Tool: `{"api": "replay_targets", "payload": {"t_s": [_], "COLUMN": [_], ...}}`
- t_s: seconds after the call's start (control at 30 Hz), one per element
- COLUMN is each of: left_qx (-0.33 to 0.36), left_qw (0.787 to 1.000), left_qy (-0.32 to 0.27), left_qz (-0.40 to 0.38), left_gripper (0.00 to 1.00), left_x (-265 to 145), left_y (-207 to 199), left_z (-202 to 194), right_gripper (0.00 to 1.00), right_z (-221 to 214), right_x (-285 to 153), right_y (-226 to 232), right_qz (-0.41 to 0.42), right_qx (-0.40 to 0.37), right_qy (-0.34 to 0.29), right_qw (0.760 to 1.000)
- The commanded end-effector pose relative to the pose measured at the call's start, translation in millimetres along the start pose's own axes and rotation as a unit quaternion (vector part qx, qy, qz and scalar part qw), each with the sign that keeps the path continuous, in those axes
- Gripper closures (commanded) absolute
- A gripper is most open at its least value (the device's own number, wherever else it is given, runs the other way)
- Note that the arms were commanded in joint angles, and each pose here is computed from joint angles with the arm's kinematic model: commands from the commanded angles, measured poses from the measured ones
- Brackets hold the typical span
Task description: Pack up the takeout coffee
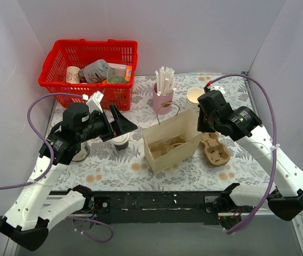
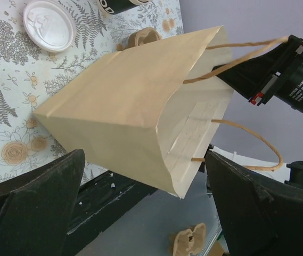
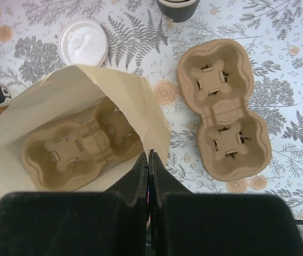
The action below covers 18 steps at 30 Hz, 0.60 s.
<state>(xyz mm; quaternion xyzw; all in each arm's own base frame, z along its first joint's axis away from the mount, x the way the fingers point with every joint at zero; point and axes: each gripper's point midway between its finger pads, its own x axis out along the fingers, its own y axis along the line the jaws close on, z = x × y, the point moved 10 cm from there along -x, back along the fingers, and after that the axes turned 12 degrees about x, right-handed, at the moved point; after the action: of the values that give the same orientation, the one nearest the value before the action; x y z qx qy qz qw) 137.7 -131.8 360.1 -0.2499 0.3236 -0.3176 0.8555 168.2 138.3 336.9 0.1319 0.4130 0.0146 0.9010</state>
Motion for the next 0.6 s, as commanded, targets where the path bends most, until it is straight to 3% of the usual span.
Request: {"api": "replay_targets", "payload": {"t_s": [0.0, 0.13, 0.23, 0.4, 0.57], "left_qx": [-0.019, -0.057, -0.073, -0.056, -0.031], "left_qw": [1.0, 0.998, 0.993, 0.988, 0.962], "left_qy": [-0.007, -0.005, -0.005, 0.021, 0.038], "left_qz": [-0.013, 0.017, 0.087, 0.145, 0.269], "left_gripper": [0.02, 0.02, 0.02, 0.02, 0.02], "left_x": [-4.8, 4.4, 14.1, 47.5, 70.2], "left_y": [-8.5, -13.2, -17.0, -31.2, -30.4], "left_z": [3.6, 5.6, 0.8, -13.7, -26.5], "right_gripper": [0.99, 0.99, 0.99, 0.99, 0.99], "right_z": [11.6, 8.0, 8.7, 6.9, 5.6], "right_x": [-10.6, -5.0, -2.2, 3.4, -0.4], "right_y": [-3.3, -2.5, -0.4, 1.3, -1.7], "right_qz": [-0.02, -0.023, -0.024, -0.024, -0.011], "right_qx": [0.071, 0.078, 0.087, 0.09, 0.091], "right_qy": [-0.057, -0.05, -0.052, -0.05, -0.058], "right_qw": [0.996, 0.995, 0.995, 0.994, 0.994]}}
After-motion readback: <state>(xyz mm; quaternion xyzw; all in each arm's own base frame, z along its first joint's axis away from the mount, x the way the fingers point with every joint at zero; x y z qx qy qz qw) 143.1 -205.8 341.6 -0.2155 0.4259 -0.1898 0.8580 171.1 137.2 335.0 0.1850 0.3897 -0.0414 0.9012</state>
